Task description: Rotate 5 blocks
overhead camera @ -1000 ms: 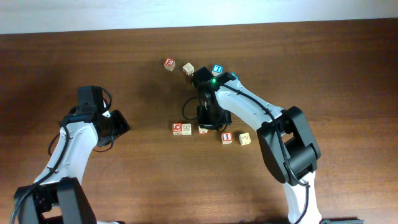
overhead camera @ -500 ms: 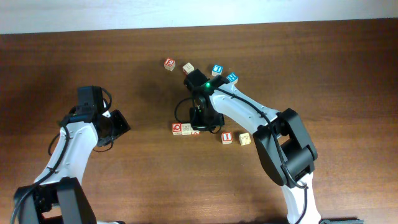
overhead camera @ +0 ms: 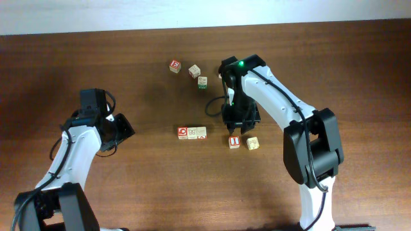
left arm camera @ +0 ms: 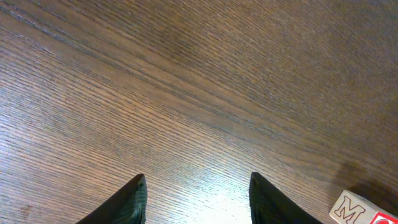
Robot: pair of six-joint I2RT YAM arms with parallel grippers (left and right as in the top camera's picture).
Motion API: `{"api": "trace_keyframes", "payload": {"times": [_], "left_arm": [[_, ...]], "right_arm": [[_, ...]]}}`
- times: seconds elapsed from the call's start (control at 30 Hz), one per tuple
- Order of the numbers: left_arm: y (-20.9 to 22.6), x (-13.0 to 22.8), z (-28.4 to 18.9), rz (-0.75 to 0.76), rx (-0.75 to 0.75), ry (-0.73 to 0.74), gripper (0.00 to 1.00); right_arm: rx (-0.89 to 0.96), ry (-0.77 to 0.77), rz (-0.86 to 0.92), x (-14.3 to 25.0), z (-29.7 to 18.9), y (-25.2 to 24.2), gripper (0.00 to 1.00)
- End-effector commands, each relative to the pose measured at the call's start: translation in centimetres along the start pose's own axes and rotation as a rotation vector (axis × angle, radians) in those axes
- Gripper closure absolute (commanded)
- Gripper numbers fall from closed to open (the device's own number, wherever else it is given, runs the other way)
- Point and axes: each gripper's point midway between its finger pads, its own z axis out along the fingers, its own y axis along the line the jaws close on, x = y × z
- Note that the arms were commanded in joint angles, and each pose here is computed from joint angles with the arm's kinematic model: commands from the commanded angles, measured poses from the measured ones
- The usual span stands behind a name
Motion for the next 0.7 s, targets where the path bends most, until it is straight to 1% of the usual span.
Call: {"api": "trace_keyframes", "payload": {"times": [0.0, 0.17, 0.33, 0.43, 0.67], "left_arm": [[0.3, 0.2, 0.3, 0.012, -0.008, 0.008, 0.5], [0.3, 0.2, 0.3, 0.013, -0.008, 0.008, 0.49], [0.3, 0.2, 0.3, 0.013, -0.008, 0.008, 0.49], [0.3, 0.2, 0.3, 0.013, -0.008, 0.008, 0.49], [0.3, 0.2, 0.3, 0.013, -0.008, 0.007, 0.49]], "right_arm": [[0.013, 0.027, -0.032, 1.2, 0.7, -0.4, 0.62], [0.022, 0.055, -0.026, 1.7, 2.7, -1.0, 0.63], [0.011, 0.009, -0.042, 0.9, 5.0, -0.4, 0.63], [-0.001, -0.042, -0.081, 0.0, 5.3, 1.0, 0.64], [-0.04, -0.094, -0.084, -1.3, 5.2, 1.9, 0.64]]}}
